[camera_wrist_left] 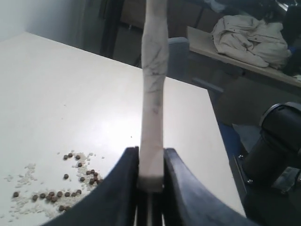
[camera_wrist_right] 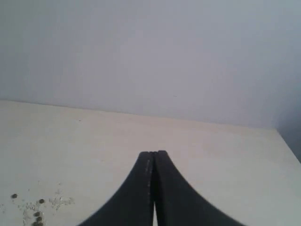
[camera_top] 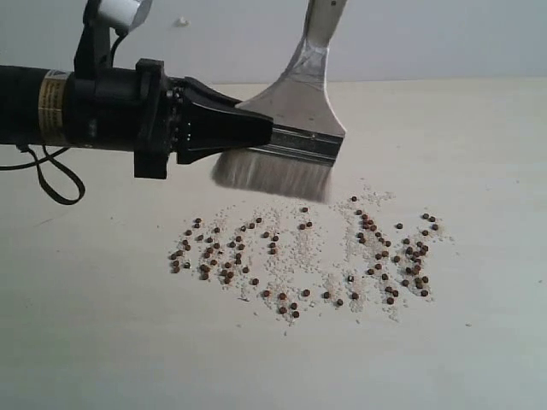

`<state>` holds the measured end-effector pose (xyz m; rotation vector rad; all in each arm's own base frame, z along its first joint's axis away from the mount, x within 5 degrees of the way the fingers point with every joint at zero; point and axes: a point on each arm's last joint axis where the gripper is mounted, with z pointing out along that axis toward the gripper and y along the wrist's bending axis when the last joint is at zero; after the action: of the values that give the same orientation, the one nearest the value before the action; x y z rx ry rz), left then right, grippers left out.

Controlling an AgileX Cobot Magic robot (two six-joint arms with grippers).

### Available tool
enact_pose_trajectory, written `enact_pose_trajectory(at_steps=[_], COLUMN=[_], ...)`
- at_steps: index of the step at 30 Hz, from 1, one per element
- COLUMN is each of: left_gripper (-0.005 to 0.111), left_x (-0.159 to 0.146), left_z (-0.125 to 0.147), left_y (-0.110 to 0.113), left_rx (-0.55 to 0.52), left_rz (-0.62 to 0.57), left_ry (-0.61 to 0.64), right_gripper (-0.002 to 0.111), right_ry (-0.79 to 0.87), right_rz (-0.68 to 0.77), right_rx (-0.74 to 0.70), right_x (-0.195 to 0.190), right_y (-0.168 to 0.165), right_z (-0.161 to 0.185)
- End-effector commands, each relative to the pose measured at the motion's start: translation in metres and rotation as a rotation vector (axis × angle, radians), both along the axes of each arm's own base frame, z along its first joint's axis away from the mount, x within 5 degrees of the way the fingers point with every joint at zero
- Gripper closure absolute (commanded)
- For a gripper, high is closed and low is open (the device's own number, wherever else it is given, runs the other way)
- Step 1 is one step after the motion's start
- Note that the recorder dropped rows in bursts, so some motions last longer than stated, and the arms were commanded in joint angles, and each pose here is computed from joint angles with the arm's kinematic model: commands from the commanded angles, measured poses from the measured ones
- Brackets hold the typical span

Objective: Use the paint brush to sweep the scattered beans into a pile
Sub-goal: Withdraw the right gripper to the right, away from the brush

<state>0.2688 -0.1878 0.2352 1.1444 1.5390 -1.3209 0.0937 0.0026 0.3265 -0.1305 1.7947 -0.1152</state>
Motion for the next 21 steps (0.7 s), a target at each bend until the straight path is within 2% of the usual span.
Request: enact_pose_trajectory(at_steps=[1,3,8,11,13,16,18,21], left_gripper=[0.107,0.107,0.107,0.107,0.107,0.107,0.107,0.107], left_x=[0.009,0.014,0.023,0.023,0.023,0.024,0.024,0.024], left_z=[0.003,0.001,-0.003,-0.004,-0.004,-0.004,-0.004,-0.004], left_y=[0.013,0.024,0.048,0.051,0.051,0.054,0.054,0.054], left_rx=[-0.006,0.011,0.058,0.074,0.077,0.073,0.076,0.076], left_rz=[0.029,0.054,0.102,0.098,0.093,0.104,0.103,0.101], left_ry=[-0.018,-0.017,0.034,0.030,0.011,-0.003,-0.003,-0.015], right_gripper=[0.108,0.108,0.108,0.108,0.108,0.108,0.108,0.108], right_ry=[0.010,0.029,0.117,0.205,0.212,0.201,0.161,0.134], right_rz=[0.089,0.105,-0.027,-0.045,-0.032,0.072,0.328,0.477], right_rx=[-0.074,-0.117,-0.241,-0.293,-0.275,-0.203,-0.158,-0.004], right_x=[0.029,0.048,0.091,0.132,0.144,0.160,0.170,0.182], right_y=[0.026,0.039,0.047,0.042,0.035,0.025,0.024,0.014], right_z=[-0.006,-0.013,-0.034,-0.038,-0.038,-0.043,-0.048,-0.054])
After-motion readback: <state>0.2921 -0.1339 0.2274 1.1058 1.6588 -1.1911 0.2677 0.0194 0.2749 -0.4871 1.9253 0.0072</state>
